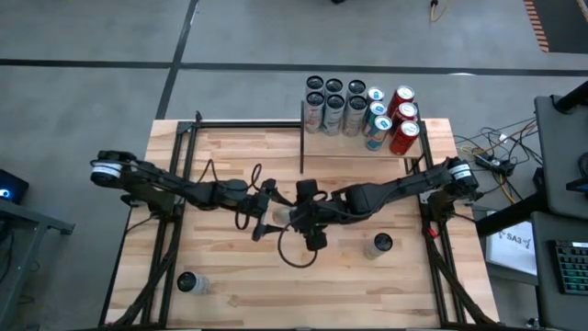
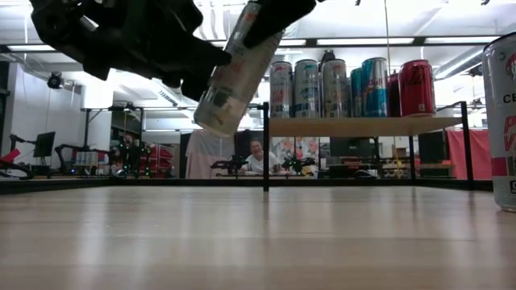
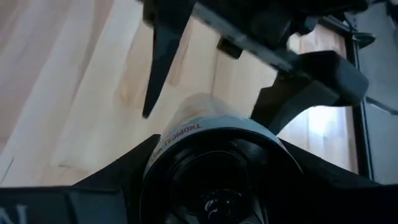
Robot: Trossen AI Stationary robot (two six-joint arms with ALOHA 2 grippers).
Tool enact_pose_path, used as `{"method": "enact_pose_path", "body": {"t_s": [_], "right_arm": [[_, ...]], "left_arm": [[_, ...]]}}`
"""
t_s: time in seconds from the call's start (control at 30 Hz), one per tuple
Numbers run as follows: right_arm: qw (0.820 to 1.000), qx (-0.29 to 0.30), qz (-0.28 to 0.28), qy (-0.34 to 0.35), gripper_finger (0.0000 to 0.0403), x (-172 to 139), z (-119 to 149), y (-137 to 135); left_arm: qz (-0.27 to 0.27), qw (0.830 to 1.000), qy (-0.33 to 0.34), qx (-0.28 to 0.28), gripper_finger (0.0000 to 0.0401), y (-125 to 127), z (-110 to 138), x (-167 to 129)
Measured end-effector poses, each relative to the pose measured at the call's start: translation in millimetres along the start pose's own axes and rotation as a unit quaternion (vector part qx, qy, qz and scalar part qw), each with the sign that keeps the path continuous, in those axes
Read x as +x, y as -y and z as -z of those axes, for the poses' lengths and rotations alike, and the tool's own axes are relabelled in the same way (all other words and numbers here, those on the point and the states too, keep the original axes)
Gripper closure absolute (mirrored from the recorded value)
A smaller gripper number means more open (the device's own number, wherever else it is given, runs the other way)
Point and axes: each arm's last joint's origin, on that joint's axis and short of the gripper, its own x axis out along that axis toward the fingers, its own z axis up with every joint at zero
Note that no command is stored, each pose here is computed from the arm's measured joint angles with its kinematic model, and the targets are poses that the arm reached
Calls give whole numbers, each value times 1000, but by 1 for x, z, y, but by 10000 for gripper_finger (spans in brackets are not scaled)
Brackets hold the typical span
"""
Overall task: Place canned beverage on shelf
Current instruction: Put the white yellow soda can on the shelf aligned with the other white yellow soda cans
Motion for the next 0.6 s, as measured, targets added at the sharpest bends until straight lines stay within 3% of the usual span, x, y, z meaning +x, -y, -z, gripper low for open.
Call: {"method": "enact_pose_path", "body": {"t_s": [0.3, 0.4, 0.53, 0.6], "right_arm": [[1000, -10, 6, 17, 163, 0, -3, 4], [1000, -13, 6, 17, 163, 0, -3, 4], [1000, -10, 4, 19, 163, 0, -3, 4], [1000, -3, 2, 20, 160, 0, -4, 4]], "left_arm": [[-6, 1000, -8, -6, 52, -1, 4, 3], [-17, 1000, -6, -12, 83, -2, 4, 3], [-25, 1000, -3, -9, 160, -2, 3, 3], [-26, 1000, 0, -15, 168, -2, 3, 2]]}}
